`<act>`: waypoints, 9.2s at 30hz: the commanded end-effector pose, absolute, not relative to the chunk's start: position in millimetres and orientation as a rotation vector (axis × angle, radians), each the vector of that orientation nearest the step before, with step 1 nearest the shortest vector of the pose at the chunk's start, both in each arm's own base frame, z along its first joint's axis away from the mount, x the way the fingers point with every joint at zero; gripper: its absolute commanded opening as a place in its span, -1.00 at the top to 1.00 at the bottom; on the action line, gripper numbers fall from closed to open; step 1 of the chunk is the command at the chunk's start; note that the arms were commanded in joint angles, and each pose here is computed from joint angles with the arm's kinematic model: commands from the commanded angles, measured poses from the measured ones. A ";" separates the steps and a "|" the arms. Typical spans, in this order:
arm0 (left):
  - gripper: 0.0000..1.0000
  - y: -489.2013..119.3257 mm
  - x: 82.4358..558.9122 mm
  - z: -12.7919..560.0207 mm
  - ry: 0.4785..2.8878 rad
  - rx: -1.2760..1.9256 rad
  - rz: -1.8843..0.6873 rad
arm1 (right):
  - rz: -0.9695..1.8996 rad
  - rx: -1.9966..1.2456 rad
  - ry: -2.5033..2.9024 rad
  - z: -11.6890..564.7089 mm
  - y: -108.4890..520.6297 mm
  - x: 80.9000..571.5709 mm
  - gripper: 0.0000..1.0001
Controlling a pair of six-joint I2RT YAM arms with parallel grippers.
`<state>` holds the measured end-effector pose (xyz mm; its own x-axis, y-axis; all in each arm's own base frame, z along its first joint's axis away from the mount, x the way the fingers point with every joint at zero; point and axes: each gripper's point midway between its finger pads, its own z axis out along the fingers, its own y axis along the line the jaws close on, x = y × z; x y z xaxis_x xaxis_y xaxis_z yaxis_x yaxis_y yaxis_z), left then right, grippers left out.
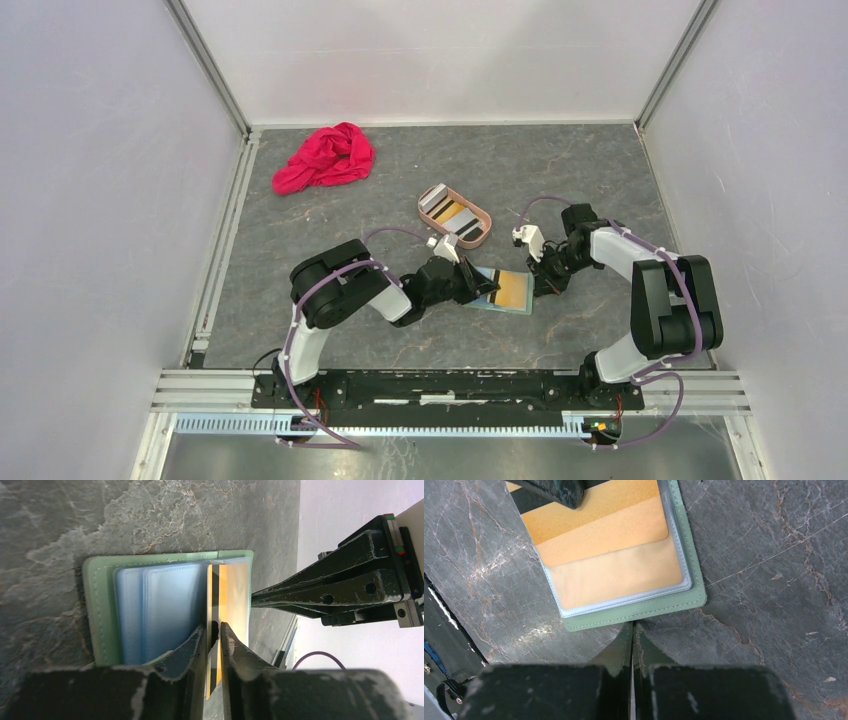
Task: Put the credit cards into the card holder
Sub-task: Insert the credit card into the card holder, then pick up the credit card from the storage box.
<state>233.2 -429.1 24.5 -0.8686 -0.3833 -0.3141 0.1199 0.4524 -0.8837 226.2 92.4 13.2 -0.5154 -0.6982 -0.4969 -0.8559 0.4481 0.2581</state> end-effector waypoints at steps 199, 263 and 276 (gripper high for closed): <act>-1.00 -390.1 270.8 193.6 1.878 0.472 -0.963 | 0.721 -1.182 1.740 136.1 108.2 274.3 0.14; -0.83 -267.2 466.5 194.8 1.798 0.668 -0.006 | 0.619 -1.248 1.798 130.5 134.4 344.6 -0.04; -0.49 -291.8 473.8 136.9 1.970 0.866 0.114 | 0.677 -1.257 1.797 127.1 138.8 340.4 -0.01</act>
<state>468.6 -293.4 137.3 -0.2964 0.5544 -0.7777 0.5350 0.7709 0.3456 338.8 135.8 126.5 -0.1701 -0.5073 -0.8448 -0.9276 0.3717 -0.0365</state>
